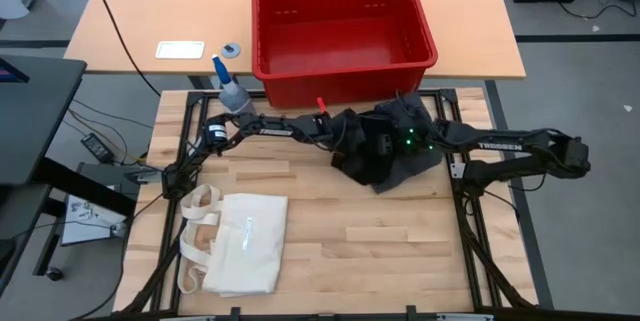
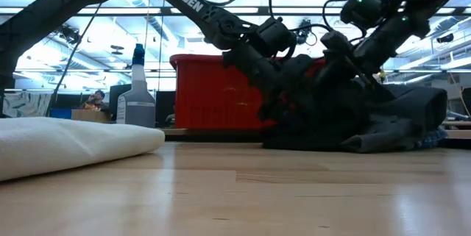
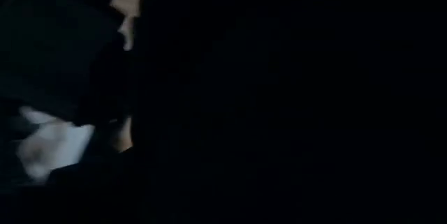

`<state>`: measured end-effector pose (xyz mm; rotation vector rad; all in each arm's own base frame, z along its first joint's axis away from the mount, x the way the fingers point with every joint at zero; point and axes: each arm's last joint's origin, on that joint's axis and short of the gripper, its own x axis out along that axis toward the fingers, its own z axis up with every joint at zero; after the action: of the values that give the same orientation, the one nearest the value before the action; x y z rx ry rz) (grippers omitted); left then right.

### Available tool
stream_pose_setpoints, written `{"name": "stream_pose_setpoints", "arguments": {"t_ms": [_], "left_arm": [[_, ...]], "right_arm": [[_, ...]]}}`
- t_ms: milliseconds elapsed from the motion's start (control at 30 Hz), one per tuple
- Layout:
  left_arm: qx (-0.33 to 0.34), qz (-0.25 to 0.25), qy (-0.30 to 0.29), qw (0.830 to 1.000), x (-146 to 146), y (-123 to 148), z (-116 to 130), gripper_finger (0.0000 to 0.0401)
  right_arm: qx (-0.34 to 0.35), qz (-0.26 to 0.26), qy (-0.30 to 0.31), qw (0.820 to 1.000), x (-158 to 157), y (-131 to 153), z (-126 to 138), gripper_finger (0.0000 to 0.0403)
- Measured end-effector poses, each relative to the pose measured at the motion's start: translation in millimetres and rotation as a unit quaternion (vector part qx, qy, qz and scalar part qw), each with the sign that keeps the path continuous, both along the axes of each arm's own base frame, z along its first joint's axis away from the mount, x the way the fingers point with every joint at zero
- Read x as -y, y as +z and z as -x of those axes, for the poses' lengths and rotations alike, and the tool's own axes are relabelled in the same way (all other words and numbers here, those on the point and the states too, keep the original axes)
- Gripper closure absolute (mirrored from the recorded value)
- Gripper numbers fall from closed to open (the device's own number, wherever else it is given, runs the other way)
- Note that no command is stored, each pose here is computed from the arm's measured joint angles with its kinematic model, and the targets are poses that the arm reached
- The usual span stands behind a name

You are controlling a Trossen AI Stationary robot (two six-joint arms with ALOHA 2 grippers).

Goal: Fold laundry
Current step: Put the folded black pants into the red bin

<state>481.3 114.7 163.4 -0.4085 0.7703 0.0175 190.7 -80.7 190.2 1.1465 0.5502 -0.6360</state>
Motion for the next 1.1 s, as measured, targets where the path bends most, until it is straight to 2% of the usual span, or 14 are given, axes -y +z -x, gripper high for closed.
{"name": "stream_pose_setpoints", "arguments": {"t_ms": [100,200,367,500,600,800,967,1100], "left_arm": [[-0.002,0.002,-0.001,1.000,2.1,-0.3,-0.2,0.0108],[-0.006,0.010,0.001,1.000,3.0,-0.8,0.2,0.0108],[-0.008,0.014,0.002,1.000,0.9,-1.1,1.1,0.0109],[-0.008,0.015,0.002,1.000,-0.9,-1.0,1.5,0.0109],[-0.004,0.015,0.000,1.000,-1.0,-0.6,1.1,0.0109],[-0.003,0.014,-0.002,1.000,-0.9,-0.4,1.0,0.0109],[-0.002,0.017,-0.005,1.000,-0.8,-0.4,1.0,0.0109],[-0.003,0.020,-0.003,1.000,-0.9,-0.4,1.2,0.0109]], "right_arm": [[0.027,-0.056,-0.001,0.998,0.2,4.5,-6.5,0.0056],[0.033,-0.080,0.007,0.996,-2.4,21.1,-10.6,0.0067],[0.029,-0.081,0.024,0.996,-7.2,52.3,-14.0,0.0073],[0.029,-0.087,0.034,0.995,-10.1,60.2,-17.3,0.0073],[-0.005,-0.063,0.019,0.998,-13.2,53.9,-16.8,0.0074],[-0.085,-0.052,0.013,0.995,-11.5,24.7,-13.6,0.0074],[-0.065,-0.047,0.007,0.997,-7.8,14.3,-25.9,0.0074],[-0.090,-0.024,-0.029,0.995,-4.1,5.0,-30.9,0.0081]]}}
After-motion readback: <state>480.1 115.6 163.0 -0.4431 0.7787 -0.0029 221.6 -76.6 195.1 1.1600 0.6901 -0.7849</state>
